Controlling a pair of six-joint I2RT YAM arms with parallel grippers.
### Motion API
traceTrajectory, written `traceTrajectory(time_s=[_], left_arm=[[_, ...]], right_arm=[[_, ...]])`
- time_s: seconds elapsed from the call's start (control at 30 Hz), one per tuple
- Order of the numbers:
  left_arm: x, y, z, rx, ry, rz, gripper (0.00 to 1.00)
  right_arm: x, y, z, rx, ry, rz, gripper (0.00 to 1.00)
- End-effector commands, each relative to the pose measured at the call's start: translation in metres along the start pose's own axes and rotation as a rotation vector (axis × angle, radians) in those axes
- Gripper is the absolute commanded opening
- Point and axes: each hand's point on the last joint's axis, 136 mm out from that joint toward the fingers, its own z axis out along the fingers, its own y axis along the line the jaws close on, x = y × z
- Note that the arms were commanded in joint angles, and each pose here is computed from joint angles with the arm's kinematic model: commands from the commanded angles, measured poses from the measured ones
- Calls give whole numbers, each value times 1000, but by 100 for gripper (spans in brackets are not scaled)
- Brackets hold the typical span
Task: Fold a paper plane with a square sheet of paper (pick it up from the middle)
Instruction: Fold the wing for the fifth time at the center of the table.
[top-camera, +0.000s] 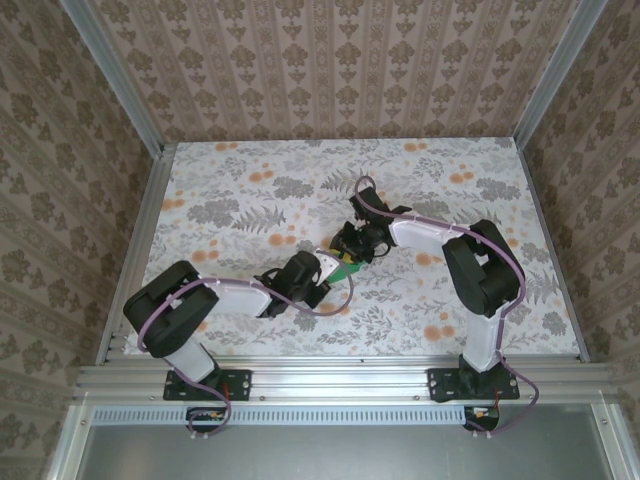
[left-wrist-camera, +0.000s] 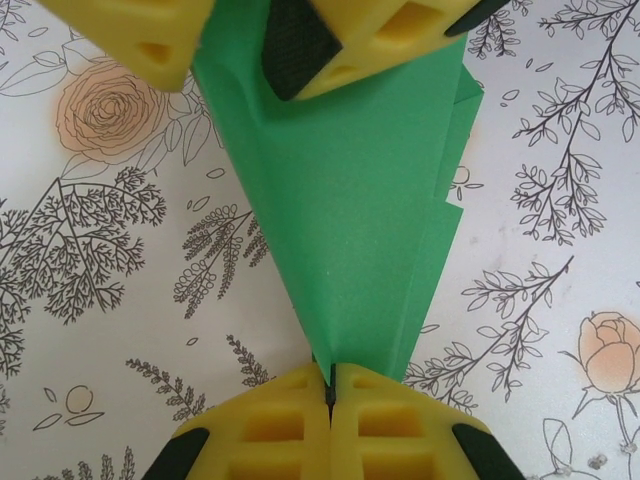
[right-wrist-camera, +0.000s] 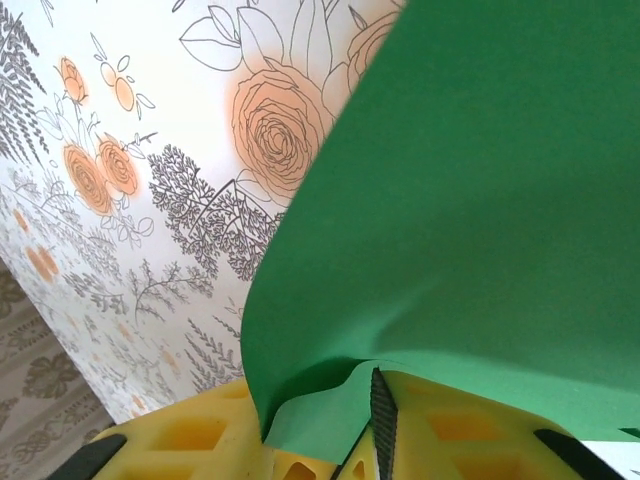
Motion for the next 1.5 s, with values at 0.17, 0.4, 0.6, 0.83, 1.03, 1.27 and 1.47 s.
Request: traceTrajectory(time_s=[0.17, 0.4, 0.6, 0.83, 1.03, 1.27, 1.47], left_arm=[[15, 1, 5, -20, 77, 24, 0], [15, 0, 6, -21, 81, 27, 0], [14, -1, 6, -20, 77, 23, 0], [16, -1, 6, -20, 87, 0, 1], [16, 0, 0, 8, 97, -104, 23], [2, -3, -24, 151, 42, -297, 58], [-14, 5, -46, 315, -42, -534, 71]], right_arm=[[1, -12, -8, 97, -32, -27, 21], [5, 7, -11, 55, -24, -55, 44], [11, 1, -6, 64, -10, -36, 29], [7, -7, -13, 81, -51, -83, 12], [6, -5, -11, 29, -72, -183, 8], [4, 5, -15, -77, -113, -304, 7], [5, 2, -11, -177, -122, -357, 6]])
